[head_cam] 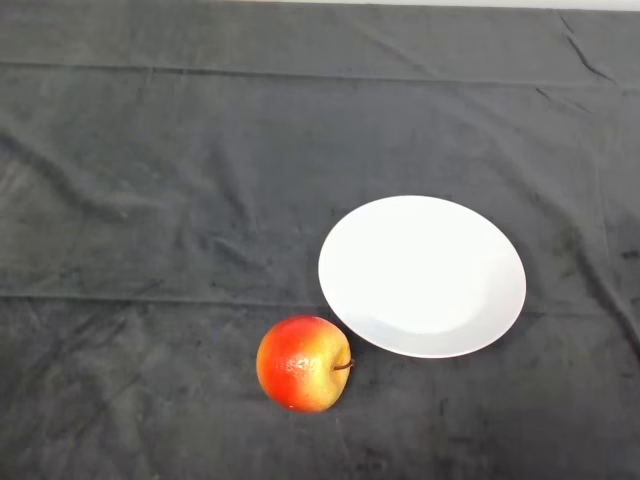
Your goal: Move the apple to the plate
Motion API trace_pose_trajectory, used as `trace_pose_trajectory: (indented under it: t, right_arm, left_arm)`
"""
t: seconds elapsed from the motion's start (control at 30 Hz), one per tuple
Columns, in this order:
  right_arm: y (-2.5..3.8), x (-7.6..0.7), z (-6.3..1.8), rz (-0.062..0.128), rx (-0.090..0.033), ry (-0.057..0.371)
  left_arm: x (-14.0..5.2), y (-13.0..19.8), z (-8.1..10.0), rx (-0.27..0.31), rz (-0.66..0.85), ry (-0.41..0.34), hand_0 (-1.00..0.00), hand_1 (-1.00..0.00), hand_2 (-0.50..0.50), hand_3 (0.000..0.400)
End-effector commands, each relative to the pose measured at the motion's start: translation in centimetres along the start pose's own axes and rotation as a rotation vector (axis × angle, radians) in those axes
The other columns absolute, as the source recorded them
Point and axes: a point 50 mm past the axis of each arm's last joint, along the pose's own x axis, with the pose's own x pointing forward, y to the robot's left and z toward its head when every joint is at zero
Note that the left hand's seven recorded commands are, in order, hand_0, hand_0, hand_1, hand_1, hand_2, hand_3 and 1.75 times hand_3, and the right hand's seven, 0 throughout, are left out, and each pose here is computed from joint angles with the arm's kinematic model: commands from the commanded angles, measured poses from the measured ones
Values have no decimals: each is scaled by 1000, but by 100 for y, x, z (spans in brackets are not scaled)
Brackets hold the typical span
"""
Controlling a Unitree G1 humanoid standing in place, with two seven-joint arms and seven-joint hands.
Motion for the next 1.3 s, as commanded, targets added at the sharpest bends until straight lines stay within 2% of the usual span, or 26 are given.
trace_pose_trajectory:
  t: [0.03, 0.73, 1.07, 1.3]
  right_arm:
    - [191, 47, 178, 64, 0, -57]
    - [191, 47, 178, 64, 0, -57]
    - [191, 47, 178, 64, 0, -57]
    - [191, 47, 177, 64, 0, -57]
  left_arm:
    - [52, -4, 50, 1, 3, -22, 0, 0, 0, 0]
    - [90, -50, 94, -6, -11, -38, 0, 0, 0, 0]
    - [78, -286, 124, -9, -85, -75, 0, 0, 0, 0]
    - [27, -500, 164, 14, -192, -121, 0, 0, 0, 0]
